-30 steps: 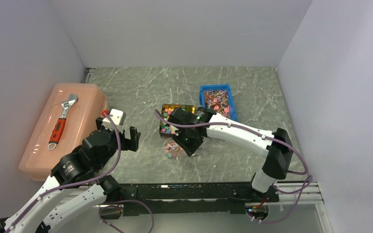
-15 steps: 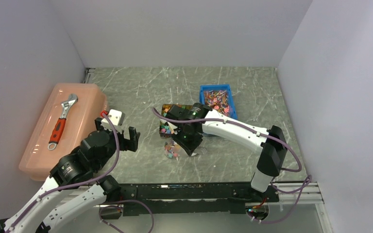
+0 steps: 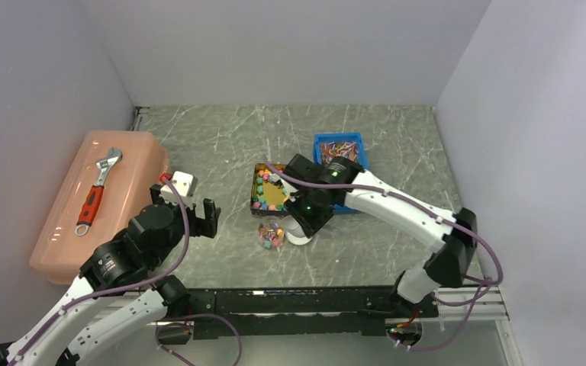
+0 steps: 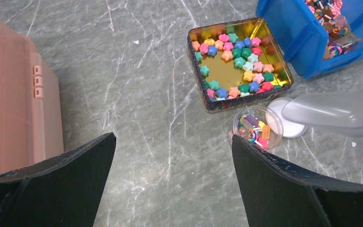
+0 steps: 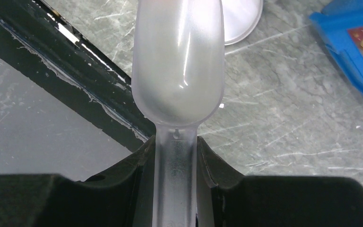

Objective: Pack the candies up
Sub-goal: Place the fake candies in the packing bottle, then scoop the fake candies from the storage box.

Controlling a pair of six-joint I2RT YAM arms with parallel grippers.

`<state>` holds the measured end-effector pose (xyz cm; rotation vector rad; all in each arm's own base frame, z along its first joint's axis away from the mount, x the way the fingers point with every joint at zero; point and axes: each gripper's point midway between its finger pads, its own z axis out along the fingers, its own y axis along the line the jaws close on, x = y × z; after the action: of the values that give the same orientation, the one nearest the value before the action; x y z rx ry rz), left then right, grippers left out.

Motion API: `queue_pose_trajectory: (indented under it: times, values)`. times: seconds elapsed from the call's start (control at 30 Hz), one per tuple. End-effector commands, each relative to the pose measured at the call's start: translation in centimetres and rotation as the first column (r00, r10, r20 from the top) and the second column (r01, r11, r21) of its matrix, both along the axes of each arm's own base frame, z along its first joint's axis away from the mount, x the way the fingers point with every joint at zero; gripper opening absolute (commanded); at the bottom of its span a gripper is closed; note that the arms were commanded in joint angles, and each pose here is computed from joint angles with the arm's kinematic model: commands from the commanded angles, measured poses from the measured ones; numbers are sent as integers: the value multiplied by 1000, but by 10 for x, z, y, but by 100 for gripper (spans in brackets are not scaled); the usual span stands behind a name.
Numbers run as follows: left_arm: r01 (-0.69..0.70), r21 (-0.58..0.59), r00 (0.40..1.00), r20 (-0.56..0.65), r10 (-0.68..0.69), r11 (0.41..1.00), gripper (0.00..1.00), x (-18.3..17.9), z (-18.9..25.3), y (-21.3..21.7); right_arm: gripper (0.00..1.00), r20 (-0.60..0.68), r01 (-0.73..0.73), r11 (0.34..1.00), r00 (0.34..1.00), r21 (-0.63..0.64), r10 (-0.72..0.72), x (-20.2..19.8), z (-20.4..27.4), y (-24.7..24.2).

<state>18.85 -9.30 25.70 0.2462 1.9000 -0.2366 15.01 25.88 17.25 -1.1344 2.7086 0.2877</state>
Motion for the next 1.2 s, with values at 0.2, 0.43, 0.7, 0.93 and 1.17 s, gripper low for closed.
queue_pose_trajectory:
  times: [0.2, 0.43, 0.7, 0.93, 1.17]
  values:
    - [-13, 20, 1000, -5, 13, 1000, 99, 9, -2, -5, 0, 166, 215, 973, 960, 89, -227, 27, 28, -47]
    - [-26, 42, 999, -25, 28, 999, 99, 13, -7, -4, 0, 245, 371, 925, 892, 79, -379, 43, 31, -89]
    - [-48, 62, 998, -45, 50, 997, 99, 18, -12, -3, 0, 281, 464, 885, 844, 45, -457, 59, 19, -117]
    - [-62, 75, 996, -56, 66, 995, 99, 20, -15, 0, 0, 272, 513, 858, 822, 26, -500, 76, 1, -129]
    - [-62, 81, 996, -65, 67, 995, 99, 21, -17, -1, 0, 250, 527, 849, 816, 48, -521, 98, -20, -128]
